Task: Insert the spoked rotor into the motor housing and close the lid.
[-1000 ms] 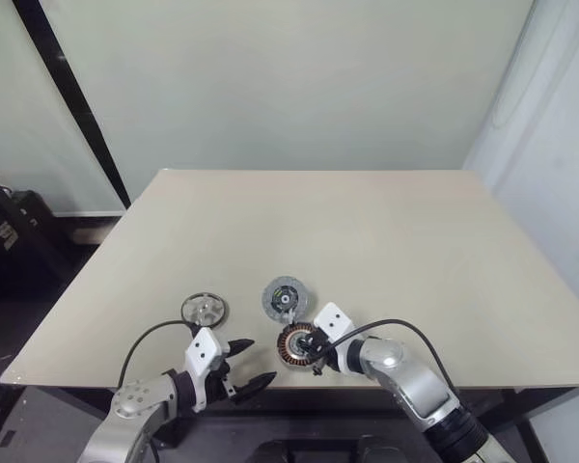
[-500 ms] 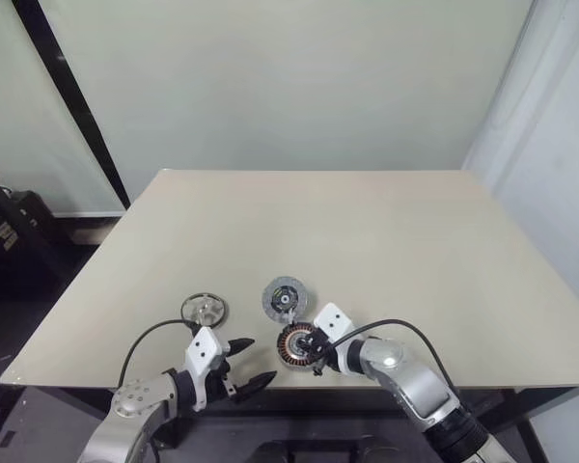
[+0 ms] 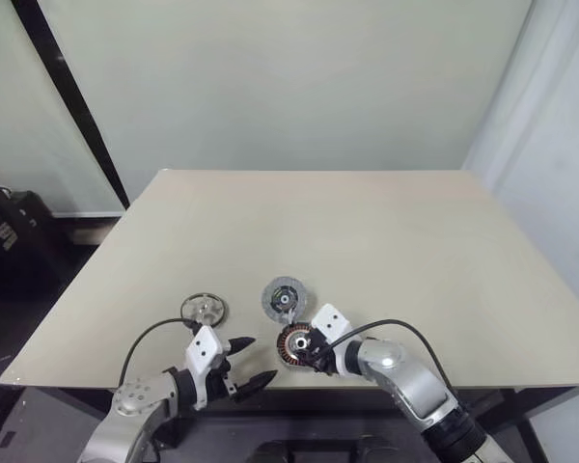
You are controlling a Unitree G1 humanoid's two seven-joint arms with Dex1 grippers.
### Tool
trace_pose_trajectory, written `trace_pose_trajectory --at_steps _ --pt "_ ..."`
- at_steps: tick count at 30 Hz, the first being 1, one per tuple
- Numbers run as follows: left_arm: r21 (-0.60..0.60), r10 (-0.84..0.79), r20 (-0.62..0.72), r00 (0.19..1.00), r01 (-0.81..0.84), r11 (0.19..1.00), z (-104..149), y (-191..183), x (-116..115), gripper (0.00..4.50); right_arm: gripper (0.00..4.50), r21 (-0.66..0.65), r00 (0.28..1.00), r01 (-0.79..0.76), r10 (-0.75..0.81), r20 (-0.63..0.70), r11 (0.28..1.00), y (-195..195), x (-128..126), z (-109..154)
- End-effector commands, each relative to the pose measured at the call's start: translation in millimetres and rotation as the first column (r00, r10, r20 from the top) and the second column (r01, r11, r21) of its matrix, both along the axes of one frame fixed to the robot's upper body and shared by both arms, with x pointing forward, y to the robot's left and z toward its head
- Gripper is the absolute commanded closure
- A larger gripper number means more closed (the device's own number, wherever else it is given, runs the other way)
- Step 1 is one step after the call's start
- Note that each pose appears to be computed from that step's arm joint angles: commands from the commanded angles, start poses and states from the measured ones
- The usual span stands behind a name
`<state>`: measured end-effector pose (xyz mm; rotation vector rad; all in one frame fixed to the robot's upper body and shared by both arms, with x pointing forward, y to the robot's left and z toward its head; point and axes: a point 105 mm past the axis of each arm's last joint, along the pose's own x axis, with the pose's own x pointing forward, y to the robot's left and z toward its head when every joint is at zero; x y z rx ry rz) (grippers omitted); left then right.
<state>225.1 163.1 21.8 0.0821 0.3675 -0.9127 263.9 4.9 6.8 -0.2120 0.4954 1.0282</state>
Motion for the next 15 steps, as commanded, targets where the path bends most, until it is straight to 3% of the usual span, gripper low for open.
trace_pose_trajectory --at_steps 1,4,9,12,15 --pt "0.005 -0.019 0.04 0.999 0.019 1.0 6.3 -2.5 4.0 0.0 0.98 0.015 1.0 0.001 -0.001 0.018 1.0 1.1 0.8 7.5" --pt "0.005 -0.02 0.04 0.999 0.02 1.0 6.2 -2.9 3.7 0.0 0.04 0.026 1.0 0.005 -0.006 0.029 1.0 1.7 1.2 13.1" --pt "0.005 -0.021 0.038 0.999 0.021 1.0 6.0 -2.9 3.1 0.0 0.04 0.065 0.999 0.007 -0.01 0.044 0.998 3.4 2.9 26.7" --pt "0.005 -0.021 0.037 0.999 0.021 1.0 5.8 -2.9 2.9 0.0 0.65 0.053 0.997 0.013 -0.016 0.071 0.999 2.1 6.2 30.3" --pt "0.004 -0.021 0.037 0.999 0.021 1.0 5.8 -3.1 2.9 0.0 1.69 0.044 0.997 0.015 -0.019 0.073 0.999 1.9 7.1 30.3"
